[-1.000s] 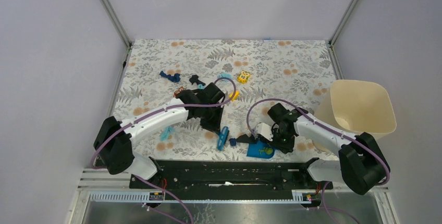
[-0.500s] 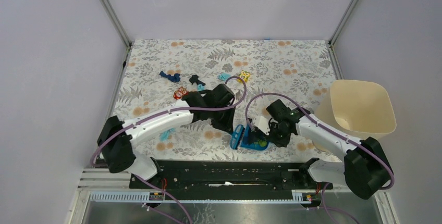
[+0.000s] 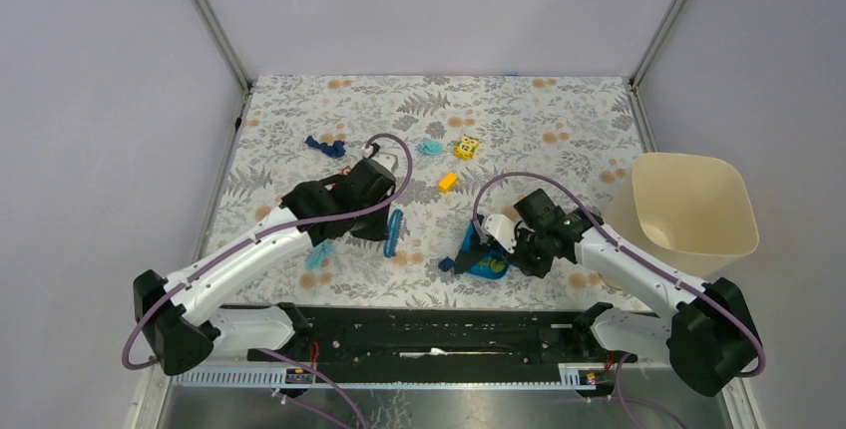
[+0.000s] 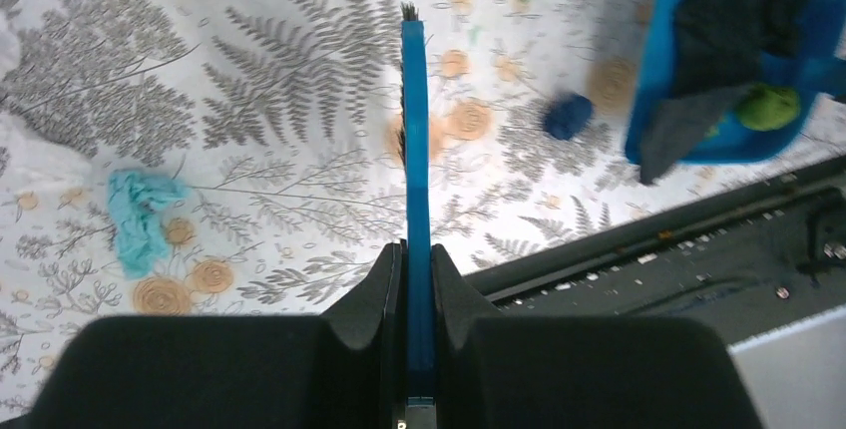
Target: Sweep away the paper scraps from the table
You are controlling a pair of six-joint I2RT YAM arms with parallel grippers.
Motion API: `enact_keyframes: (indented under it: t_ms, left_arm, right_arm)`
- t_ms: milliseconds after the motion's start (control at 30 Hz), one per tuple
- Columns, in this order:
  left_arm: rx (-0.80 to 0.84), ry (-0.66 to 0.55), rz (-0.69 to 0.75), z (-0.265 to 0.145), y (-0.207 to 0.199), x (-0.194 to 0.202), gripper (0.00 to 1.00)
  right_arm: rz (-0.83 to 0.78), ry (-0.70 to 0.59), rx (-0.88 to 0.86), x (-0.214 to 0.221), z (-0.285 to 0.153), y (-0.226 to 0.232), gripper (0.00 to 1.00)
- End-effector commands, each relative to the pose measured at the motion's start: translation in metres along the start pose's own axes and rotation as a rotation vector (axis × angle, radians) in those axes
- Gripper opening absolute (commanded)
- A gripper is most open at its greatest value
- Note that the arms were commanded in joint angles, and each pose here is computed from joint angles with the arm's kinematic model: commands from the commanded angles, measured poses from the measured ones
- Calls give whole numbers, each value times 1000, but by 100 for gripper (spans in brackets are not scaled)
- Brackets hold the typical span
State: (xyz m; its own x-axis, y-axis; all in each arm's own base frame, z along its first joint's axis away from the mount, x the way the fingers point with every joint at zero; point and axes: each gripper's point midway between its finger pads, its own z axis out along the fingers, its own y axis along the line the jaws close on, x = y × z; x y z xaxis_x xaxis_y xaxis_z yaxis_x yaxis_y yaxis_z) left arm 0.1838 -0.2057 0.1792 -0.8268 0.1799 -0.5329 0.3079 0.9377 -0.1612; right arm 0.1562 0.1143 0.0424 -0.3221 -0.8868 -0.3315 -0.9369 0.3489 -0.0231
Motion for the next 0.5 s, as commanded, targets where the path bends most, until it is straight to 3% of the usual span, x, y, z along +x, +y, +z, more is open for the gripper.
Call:
enact_keyframes:
  t_ms: [0,267,467]
  left_arm:
    - [3,-86,-49,14,18,-15,0]
    - [105,-238,-122,40,29,-33,0]
    - [107,-254,-99,58,35,-18,0]
  right_arm:
    - [-5,-68,20,-25,-20,-5,0]
    - [-57,-111,93,-56,-70,-25,0]
    - [-75,-119,105,-78,-103,-35,0]
